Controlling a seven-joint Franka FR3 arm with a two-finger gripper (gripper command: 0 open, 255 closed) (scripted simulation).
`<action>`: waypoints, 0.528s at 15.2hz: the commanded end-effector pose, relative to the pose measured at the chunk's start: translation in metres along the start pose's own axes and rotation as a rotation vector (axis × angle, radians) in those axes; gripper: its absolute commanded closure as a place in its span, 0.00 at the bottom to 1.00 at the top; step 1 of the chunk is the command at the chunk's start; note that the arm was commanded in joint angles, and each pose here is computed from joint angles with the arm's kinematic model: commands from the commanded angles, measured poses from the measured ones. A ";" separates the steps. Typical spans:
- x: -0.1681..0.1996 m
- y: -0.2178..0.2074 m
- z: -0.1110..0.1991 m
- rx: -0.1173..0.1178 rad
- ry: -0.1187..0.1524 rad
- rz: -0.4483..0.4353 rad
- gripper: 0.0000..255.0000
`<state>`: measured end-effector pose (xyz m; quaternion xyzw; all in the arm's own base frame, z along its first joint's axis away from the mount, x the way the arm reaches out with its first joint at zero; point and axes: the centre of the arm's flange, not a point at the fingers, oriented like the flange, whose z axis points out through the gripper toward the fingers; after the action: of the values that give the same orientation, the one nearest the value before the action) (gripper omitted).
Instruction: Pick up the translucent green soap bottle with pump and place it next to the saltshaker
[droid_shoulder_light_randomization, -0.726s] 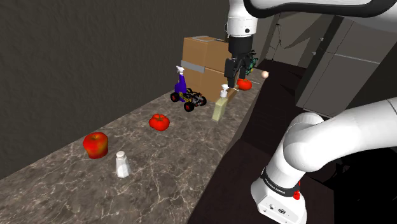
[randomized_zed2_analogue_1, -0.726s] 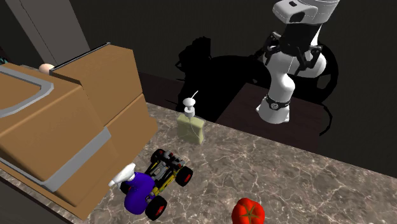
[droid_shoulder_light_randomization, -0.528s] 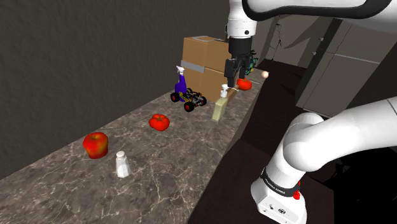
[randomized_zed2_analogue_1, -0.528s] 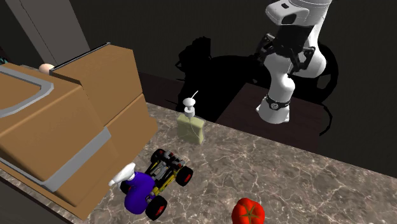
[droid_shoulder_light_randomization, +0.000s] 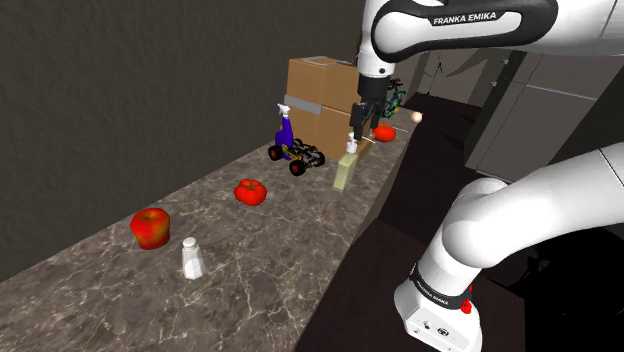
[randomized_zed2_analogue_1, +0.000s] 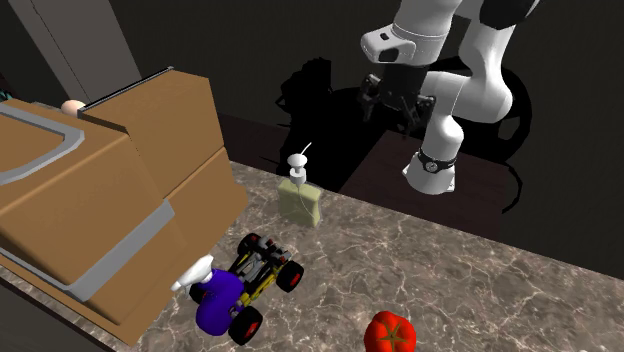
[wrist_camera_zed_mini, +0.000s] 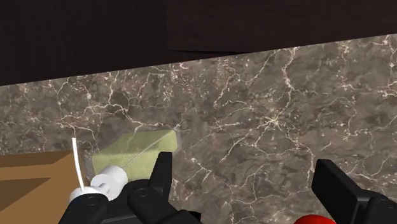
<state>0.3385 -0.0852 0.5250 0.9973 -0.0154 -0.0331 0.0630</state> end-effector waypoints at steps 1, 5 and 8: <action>0.013 0.022 0.011 0.000 0.020 0.007 0.00; 0.034 0.061 0.035 0.002 0.053 0.023 0.00; 0.050 0.091 0.053 0.003 0.078 0.034 0.00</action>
<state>0.3800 -0.1727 0.4863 0.9977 -0.0287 0.0015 0.0618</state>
